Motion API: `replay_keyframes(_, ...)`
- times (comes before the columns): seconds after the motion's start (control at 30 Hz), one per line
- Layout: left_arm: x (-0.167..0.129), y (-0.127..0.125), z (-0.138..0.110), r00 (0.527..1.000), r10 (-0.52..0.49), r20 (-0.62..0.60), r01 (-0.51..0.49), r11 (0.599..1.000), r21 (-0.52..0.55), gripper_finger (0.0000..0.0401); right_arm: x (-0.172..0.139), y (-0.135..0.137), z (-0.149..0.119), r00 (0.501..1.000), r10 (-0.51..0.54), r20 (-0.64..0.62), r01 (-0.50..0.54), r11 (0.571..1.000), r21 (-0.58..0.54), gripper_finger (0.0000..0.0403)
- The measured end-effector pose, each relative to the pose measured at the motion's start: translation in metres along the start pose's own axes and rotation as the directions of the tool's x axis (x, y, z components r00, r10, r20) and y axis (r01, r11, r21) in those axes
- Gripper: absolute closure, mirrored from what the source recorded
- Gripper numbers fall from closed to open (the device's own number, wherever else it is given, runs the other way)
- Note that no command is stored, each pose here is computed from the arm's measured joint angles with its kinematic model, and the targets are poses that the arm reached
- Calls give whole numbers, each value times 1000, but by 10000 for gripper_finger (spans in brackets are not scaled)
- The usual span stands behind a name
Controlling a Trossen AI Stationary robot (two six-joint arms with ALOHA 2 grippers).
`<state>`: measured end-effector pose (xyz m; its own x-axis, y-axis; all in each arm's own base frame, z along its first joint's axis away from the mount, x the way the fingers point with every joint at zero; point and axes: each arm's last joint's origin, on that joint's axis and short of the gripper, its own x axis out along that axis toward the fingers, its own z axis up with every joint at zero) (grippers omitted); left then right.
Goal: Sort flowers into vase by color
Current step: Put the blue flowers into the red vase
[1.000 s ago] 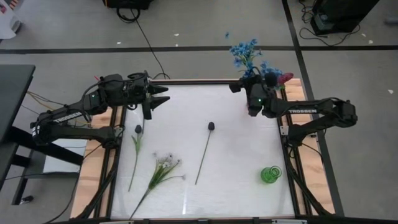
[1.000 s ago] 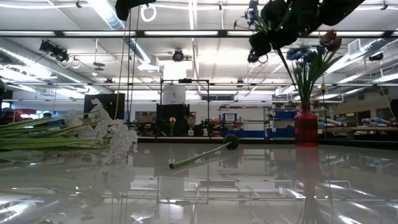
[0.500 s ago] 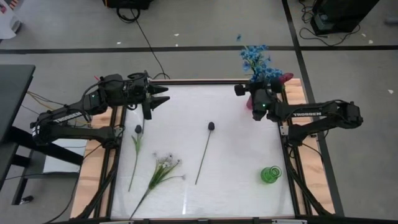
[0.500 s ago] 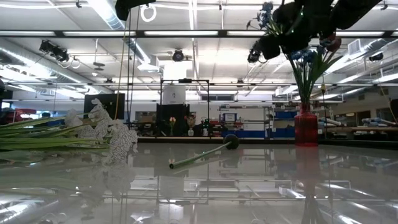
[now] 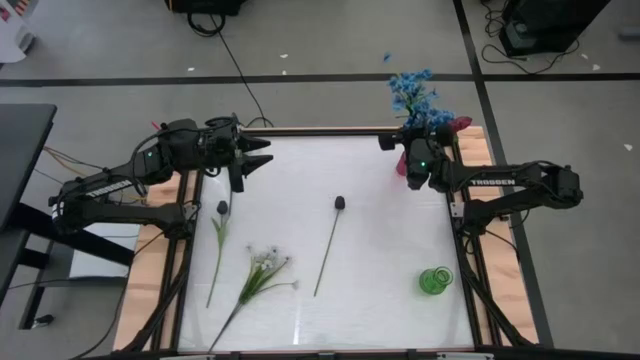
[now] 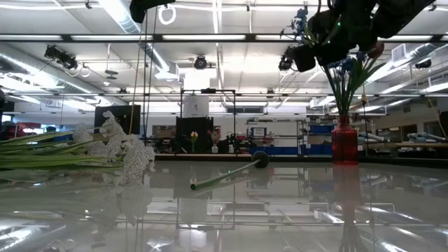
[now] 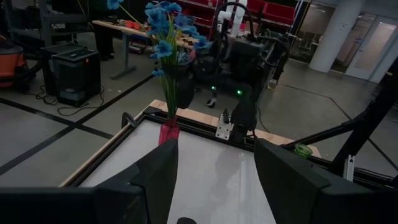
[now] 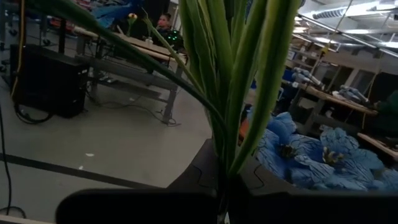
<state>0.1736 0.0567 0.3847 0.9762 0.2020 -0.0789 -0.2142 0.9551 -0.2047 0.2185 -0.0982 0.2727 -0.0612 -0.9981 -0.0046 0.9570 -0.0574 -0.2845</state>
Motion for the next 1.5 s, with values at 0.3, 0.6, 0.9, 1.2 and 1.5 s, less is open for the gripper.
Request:
replay_keyframes(0.3, 0, 0, 0, 1000, 0, 0, 0, 1000, 0, 183, 2, 2, -6, 999, 43, -14, -43, 999, -27, 391)
replay_keyframes(0.6, 0, 0, 0, 1000, 0, 0, 0, 1000, 0, 183, 2, 4, -15, 996, 71, -45, -70, 997, 20, 391)
replay_keyframes(0.9, 0, 0, 0, 1000, 0, 0, 0, 1000, 0, 183, 1, 5, -27, 991, 98, -95, -94, 994, 46, 391)
replay_keyframes(1.2, 0, 0, 0, 1000, 0, 0, 0, 1000, 0, 183, -1, 7, -43, 965, 216, -148, -213, 976, 35, 381)
replay_keyframes(1.5, 0, 0, 0, 1000, 0, 0, 0, 1000, 0, 183, -4, 10, -43, 957, 266, -117, -262, 964, 43, 346)
